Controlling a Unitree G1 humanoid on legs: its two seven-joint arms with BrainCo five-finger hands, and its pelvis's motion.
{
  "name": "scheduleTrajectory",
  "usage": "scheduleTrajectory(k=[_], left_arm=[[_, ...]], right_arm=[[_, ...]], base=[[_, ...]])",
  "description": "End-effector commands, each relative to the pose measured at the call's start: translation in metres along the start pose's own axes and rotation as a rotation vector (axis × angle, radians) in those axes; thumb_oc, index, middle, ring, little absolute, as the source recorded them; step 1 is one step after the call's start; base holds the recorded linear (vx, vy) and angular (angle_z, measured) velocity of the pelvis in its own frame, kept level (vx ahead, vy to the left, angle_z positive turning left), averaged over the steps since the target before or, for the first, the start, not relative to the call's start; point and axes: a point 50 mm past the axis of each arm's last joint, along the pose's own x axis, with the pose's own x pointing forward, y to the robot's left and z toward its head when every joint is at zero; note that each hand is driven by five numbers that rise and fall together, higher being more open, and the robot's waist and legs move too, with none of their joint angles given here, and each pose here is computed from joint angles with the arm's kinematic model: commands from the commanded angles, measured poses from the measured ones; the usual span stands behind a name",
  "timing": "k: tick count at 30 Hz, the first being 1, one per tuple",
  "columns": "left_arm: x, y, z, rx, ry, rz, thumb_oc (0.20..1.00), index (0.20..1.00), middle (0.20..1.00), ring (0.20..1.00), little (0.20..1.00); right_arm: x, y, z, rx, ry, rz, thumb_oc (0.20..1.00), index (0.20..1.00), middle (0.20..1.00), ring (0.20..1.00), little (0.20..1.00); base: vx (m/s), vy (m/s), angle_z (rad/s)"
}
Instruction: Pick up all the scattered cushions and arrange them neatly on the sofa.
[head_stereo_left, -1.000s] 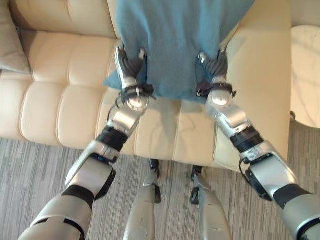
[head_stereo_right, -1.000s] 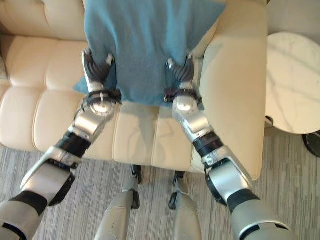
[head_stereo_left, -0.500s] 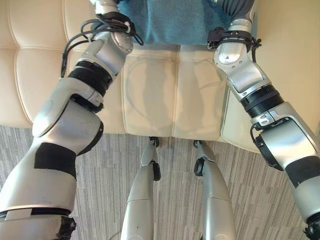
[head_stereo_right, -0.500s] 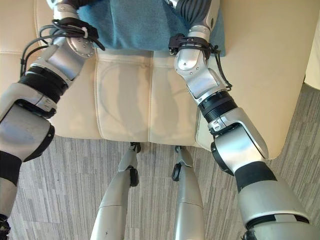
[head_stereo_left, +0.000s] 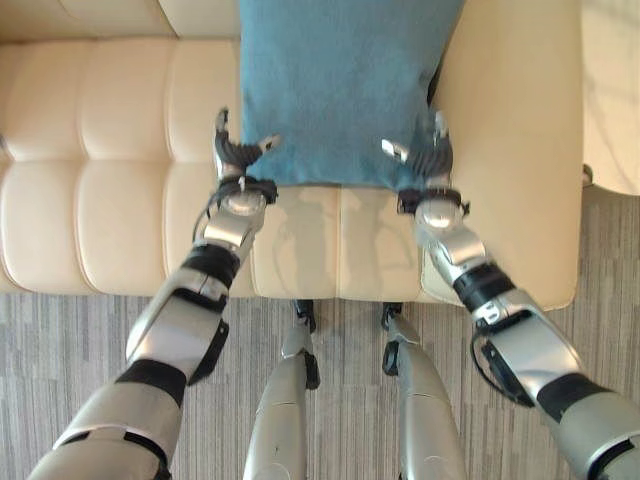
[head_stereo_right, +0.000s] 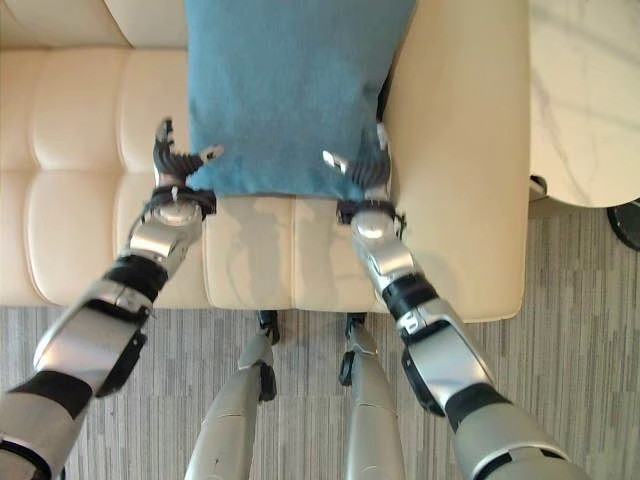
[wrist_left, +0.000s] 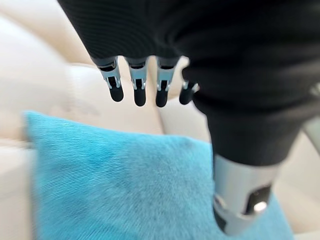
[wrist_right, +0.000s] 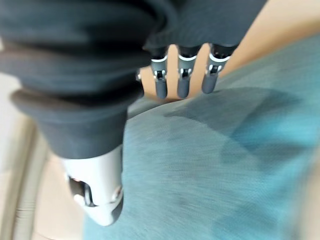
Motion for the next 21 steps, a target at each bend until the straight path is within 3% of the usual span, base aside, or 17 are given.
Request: scheduleTrajectory(k=[1, 4, 6, 8, 9, 16, 21], left_arm=[[-0.014, 0.019, -0.055, -0.024, 0.139, 0.008, 1.0, 1.0, 1.0, 1.0, 1.0], [-0.047, 0.041, -0.112, 0.019, 0.28, 0.003, 1.0, 1.0, 1.0, 1.0, 1.0], [-0.057, 0.048, -0.127, 0.042, 0.32, 0.005, 1.0, 1.0, 1.0, 1.0, 1.0], [-0.096, 0.072, -0.175, 0.125, 0.473, -0.012, 1.0, 1.0, 1.0, 1.0, 1.0], [-0.133, 0.093, -0.211, 0.192, 0.622, -0.027, 1.0, 1.0, 1.0, 1.0, 1.0], [-0.2, 0.111, -0.258, 0.311, 0.877, -0.1, 1.0, 1.0, 1.0, 1.0, 1.0], [-0.213, 0.107, -0.264, 0.349, 0.905, -0.158, 1.0, 1.0, 1.0, 1.0, 1.0]], right_arm=[[-0.021, 0.005, -0.034, 0.015, 0.074, 0.091, 1.0, 1.0, 1.0, 1.0, 1.0], [-0.05, -0.013, -0.08, -0.012, 0.205, 0.106, 1.0, 1.0, 1.0, 1.0, 1.0], [-0.057, -0.018, -0.089, -0.014, 0.234, 0.102, 1.0, 1.0, 1.0, 1.0, 1.0], [-0.086, -0.04, -0.126, -0.016, 0.363, 0.077, 1.0, 1.0, 1.0, 1.0, 1.0], [-0.115, -0.067, -0.158, -0.023, 0.505, 0.02, 1.0, 1.0, 1.0, 1.0, 1.0], [-0.168, -0.114, -0.203, -0.066, 0.745, -0.1, 1.0, 1.0, 1.0, 1.0, 1.0], [-0.195, -0.134, -0.219, -0.104, 0.851, -0.156, 1.0, 1.0, 1.0, 1.0, 1.0]], base=[[0.05, 0.04, -0.06], [0.08, 0.062, -0.07], [0.05, 0.061, -0.08], [0.05, 0.141, -0.02], [0.0, 0.186, -0.06], [-0.03, 0.156, -0.12], [-0.06, 0.118, -0.08]])
